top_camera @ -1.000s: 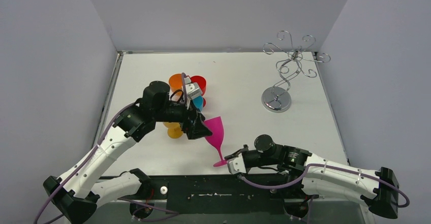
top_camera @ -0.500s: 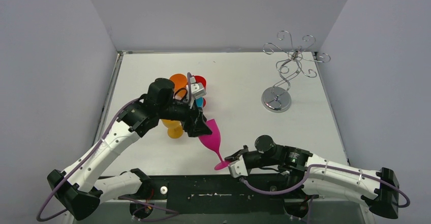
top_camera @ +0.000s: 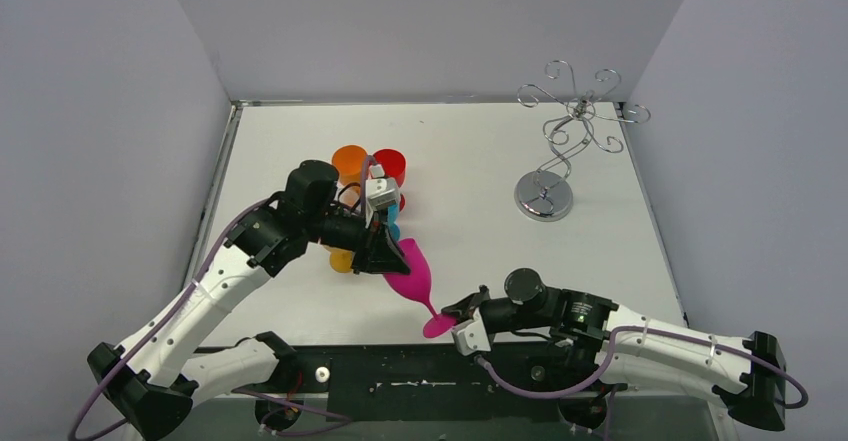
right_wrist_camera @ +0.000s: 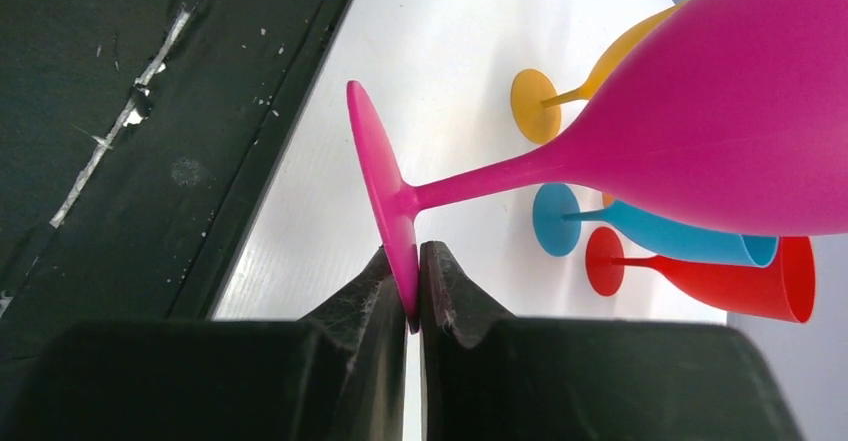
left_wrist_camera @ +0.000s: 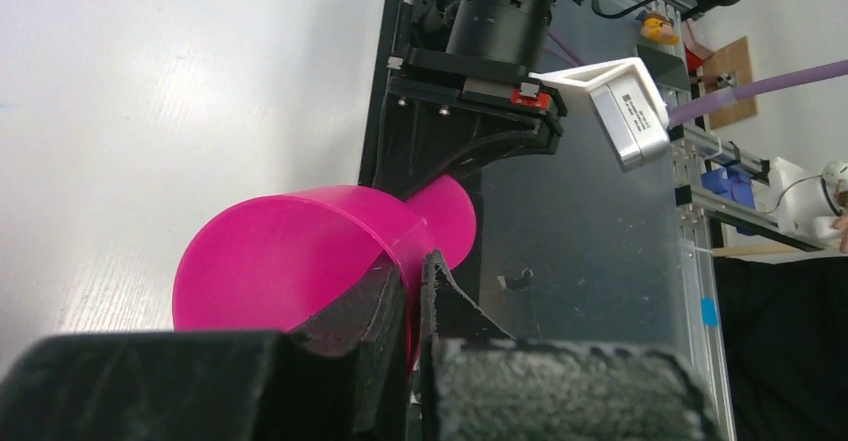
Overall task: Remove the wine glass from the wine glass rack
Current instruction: Place the wine glass at the center of the board.
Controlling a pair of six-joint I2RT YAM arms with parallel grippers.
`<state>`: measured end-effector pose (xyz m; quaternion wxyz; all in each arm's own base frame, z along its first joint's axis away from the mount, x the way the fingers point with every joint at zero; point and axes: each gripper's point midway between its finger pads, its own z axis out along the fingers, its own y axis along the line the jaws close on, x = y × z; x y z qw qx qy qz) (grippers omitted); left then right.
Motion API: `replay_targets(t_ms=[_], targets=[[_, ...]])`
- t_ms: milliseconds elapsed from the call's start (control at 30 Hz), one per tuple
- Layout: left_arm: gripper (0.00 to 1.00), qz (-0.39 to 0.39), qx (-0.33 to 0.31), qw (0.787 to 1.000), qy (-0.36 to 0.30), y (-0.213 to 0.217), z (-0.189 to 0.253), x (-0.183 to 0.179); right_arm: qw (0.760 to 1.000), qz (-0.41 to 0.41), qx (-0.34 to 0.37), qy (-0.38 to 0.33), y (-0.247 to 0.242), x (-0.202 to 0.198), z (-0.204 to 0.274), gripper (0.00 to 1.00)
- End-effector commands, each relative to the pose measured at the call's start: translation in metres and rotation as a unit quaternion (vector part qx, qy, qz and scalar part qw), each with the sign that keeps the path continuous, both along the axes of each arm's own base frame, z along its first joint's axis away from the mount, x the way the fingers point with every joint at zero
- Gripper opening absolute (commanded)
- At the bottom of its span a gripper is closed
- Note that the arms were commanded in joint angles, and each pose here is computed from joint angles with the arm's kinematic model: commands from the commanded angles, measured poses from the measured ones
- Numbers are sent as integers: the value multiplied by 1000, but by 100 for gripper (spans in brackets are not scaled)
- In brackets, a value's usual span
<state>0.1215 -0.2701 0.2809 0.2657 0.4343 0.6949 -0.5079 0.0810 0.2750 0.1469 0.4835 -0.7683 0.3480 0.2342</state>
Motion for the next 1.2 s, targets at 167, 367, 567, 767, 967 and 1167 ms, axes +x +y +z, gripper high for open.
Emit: replay_targets(t_ms=[167, 367, 567, 767, 967, 1167], targets=[[0, -10, -13, 1000, -24, 7, 12, -12, 997, -36, 70, -20, 8, 14, 33, 29], [0, 91, 46, 994, -40, 15, -9, 23, 993, -51, 103, -4, 7, 13, 44, 56], [0, 218, 105, 970, -25, 23, -53, 64, 977, -130, 166, 16, -2, 31, 59, 62], [0, 311, 155, 936, -52, 22, -81, 84, 941, -215, 260, 42, -12, 53, 84, 66], [0, 377, 160, 909, -79, 33, -88, 102, 854, -374, 353, 76, -49, 97, 106, 74], [0, 381, 159, 906, -93, 29, -91, 111, 766, -478, 403, 149, -76, 118, 108, 84]])
